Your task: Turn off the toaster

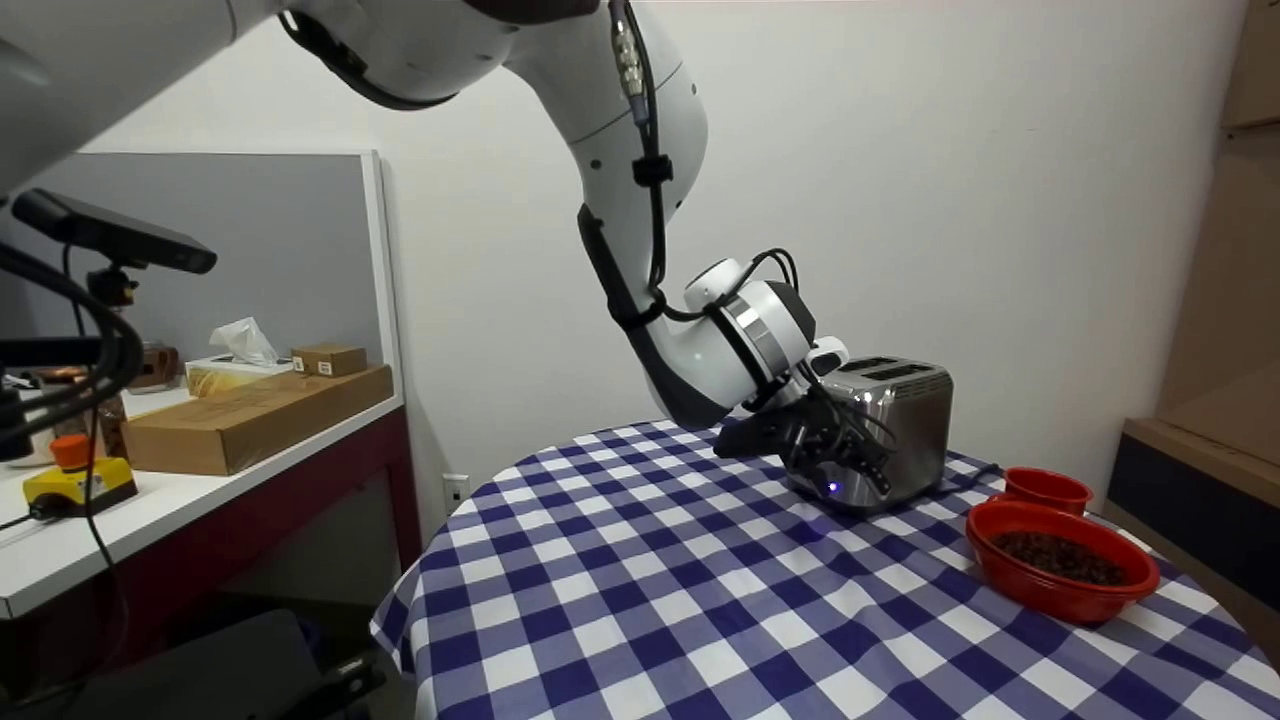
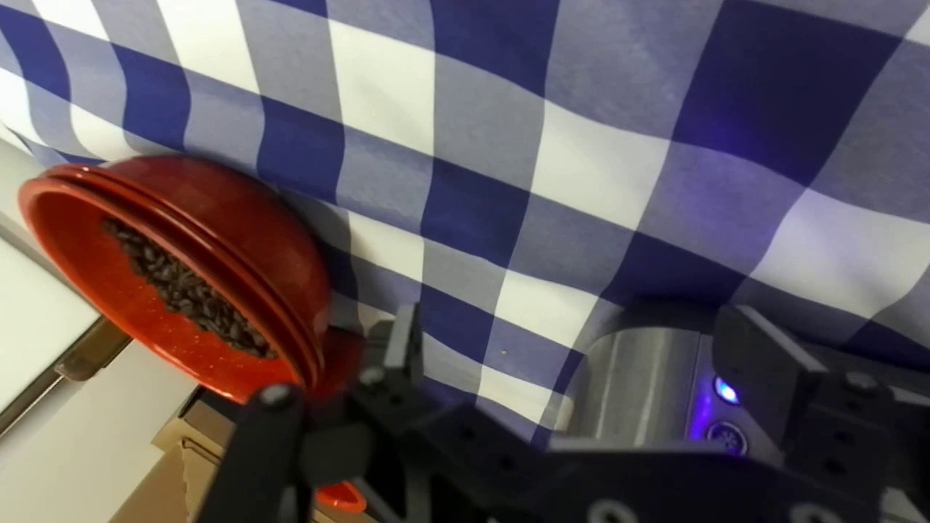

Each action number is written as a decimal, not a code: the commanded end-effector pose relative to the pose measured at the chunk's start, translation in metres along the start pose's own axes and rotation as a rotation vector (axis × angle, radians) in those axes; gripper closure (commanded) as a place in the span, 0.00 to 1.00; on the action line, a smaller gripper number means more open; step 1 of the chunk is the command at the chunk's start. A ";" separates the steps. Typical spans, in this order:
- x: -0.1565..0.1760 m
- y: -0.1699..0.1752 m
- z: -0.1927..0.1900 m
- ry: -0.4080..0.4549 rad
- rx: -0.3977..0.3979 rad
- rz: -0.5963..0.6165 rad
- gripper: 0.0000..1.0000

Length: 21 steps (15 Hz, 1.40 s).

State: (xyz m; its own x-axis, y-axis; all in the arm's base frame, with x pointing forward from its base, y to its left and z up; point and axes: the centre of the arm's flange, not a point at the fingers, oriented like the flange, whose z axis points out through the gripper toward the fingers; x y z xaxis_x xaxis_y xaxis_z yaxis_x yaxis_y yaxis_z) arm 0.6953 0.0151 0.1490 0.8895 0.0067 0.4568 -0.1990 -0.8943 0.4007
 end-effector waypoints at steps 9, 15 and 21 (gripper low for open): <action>0.012 -0.014 0.016 0.070 -0.026 -0.030 0.00; 0.014 -0.015 0.016 0.079 -0.047 -0.054 0.00; 0.023 -0.015 -0.020 -0.087 0.091 -0.017 0.00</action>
State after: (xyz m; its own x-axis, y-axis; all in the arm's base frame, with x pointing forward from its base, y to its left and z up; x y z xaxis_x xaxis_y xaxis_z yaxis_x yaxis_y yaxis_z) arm 0.7097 0.0309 0.1386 0.8981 0.0313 0.4387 -0.1667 -0.8989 0.4053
